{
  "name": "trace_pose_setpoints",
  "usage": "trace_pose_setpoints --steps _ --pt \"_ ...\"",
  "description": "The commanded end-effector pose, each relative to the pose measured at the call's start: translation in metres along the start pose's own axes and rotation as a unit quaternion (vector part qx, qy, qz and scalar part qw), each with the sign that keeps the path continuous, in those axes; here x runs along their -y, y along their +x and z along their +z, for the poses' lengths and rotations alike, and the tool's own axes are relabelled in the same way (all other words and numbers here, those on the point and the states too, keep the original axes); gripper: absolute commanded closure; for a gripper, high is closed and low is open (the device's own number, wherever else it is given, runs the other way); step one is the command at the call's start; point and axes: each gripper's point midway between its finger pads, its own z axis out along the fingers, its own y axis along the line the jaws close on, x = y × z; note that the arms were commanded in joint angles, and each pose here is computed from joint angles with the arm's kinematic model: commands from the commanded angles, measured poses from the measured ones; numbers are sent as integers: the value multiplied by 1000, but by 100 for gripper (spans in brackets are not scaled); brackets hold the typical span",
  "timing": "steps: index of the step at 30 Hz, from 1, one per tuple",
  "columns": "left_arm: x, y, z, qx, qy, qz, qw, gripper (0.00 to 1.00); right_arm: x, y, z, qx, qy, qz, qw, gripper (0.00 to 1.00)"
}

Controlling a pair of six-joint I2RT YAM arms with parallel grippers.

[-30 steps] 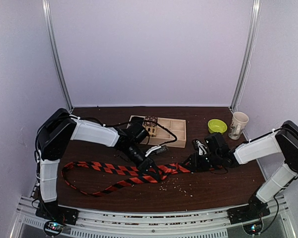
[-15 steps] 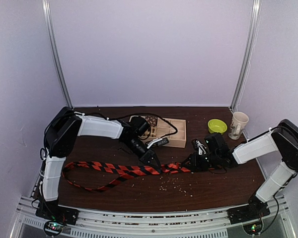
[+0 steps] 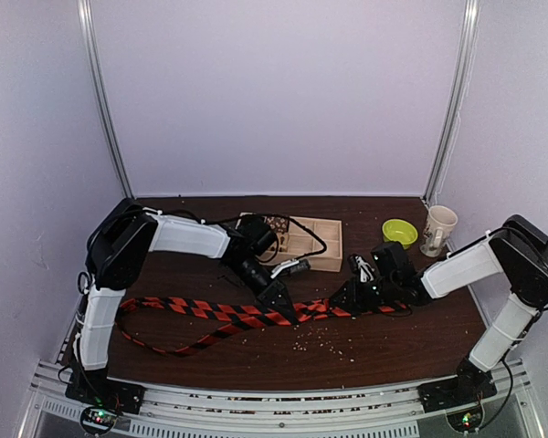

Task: Roll the ties
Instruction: Tie the tie at the center of the board.

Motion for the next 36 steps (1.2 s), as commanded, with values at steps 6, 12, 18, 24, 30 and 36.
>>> trace_pose_setpoints --steps 6,12,18,24,30,36 --pt "-9 -17 -3 11 -24 14 1000 98 -3 -7 -1 8 -7 0 1000 100" --pt "-9 -31 -39 73 -91 34 993 66 30 -8 -24 45 23 42 998 100" --pt "-5 -38 -94 149 -185 46 970 48 55 -7 -42 64 67 46 995 100" --pt "-6 -8 -100 160 -205 14 966 40 77 -4 -38 52 107 54 991 100" --pt "-11 8 -96 165 -215 11 962 40 101 9 -51 49 133 93 986 100" --pt "1 -7 -104 186 -224 44 956 40 119 22 -73 53 163 123 978 100"
